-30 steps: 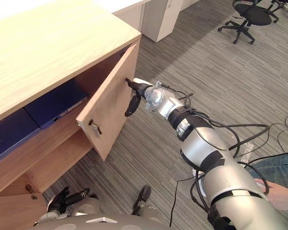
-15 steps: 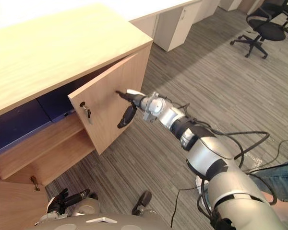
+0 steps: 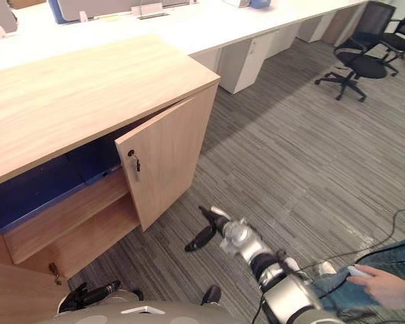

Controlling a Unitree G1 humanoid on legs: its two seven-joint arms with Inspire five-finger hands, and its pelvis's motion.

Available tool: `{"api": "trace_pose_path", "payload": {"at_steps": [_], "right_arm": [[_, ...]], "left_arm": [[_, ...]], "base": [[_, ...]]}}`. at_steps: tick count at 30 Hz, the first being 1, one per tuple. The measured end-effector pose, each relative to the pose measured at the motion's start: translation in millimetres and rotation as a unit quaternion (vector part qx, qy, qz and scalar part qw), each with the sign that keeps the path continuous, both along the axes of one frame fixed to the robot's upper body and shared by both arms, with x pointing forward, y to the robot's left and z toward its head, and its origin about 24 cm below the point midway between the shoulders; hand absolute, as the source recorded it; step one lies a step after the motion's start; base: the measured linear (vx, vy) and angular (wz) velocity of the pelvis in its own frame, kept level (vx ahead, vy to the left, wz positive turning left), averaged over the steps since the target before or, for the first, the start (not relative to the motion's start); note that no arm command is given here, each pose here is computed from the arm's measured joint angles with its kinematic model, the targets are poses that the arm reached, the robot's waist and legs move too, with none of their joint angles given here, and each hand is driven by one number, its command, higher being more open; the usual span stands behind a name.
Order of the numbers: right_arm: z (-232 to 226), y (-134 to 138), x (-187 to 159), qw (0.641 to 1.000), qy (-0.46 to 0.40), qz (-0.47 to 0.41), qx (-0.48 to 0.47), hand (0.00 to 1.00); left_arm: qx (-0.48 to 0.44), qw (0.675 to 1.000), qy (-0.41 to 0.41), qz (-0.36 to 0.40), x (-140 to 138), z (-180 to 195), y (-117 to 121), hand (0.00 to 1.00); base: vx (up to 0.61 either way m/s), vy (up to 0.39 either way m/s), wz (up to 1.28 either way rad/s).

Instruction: Walk over to the cabinet, pick up the folder, carry it to the office cabinet, place the folder inside the office cabinet, then close the office cabinet door

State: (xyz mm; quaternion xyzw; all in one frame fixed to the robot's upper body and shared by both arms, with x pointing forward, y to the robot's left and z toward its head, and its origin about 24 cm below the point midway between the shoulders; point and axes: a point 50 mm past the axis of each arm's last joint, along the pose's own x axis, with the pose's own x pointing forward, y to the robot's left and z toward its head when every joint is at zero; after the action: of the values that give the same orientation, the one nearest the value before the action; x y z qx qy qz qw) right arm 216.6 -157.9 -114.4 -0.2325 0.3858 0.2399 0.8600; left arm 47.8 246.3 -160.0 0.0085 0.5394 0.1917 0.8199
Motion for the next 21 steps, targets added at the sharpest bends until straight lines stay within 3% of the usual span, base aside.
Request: {"api": "trace_pose_path", "payload": {"at_steps": [3,5,9,13,18,21], "right_arm": [[-30.0,3.7,-47.8,0.990,0.078,-0.117,0.032,1.00],[-49.3,-6.2,-96.6,0.952,0.140,-0.269,0.052,1.00],[-56.9,-23.2,-129.0,0.865,0.162,-0.468,0.077,1.00],[-60.3,-28.1,-151.1,0.823,0.177,-0.533,0.081,1.00],[-63.5,-24.8,-172.3,0.811,0.200,-0.544,0.075,1.00],[-63.9,-26.5,-179.3,0.809,0.205,-0.547,0.069,1.00]], "left_arm": [[0.011,1.000,0.008,0.012,-0.6,0.9,8.1,1.00],[0.013,0.999,0.016,0.033,-2.2,0.4,9.9,1.00],[0.010,0.999,0.017,0.038,10.5,-0.9,3.3,1.00],[0.011,0.999,0.004,0.034,26.5,1.3,2.7,1.00],[-0.005,0.999,-0.009,0.046,30.8,-0.2,-4.8,1.00],[0.017,0.998,-0.038,-0.040,40.0,7.3,-10.5,1.00]], "base": [[0.02,-0.007,0.40],[0.06,-0.150,0.95],[0.07,-0.160,0.84],[0.08,0.000,0.54],[0.11,0.035,0.34],[0.07,0.006,0.39]]}}
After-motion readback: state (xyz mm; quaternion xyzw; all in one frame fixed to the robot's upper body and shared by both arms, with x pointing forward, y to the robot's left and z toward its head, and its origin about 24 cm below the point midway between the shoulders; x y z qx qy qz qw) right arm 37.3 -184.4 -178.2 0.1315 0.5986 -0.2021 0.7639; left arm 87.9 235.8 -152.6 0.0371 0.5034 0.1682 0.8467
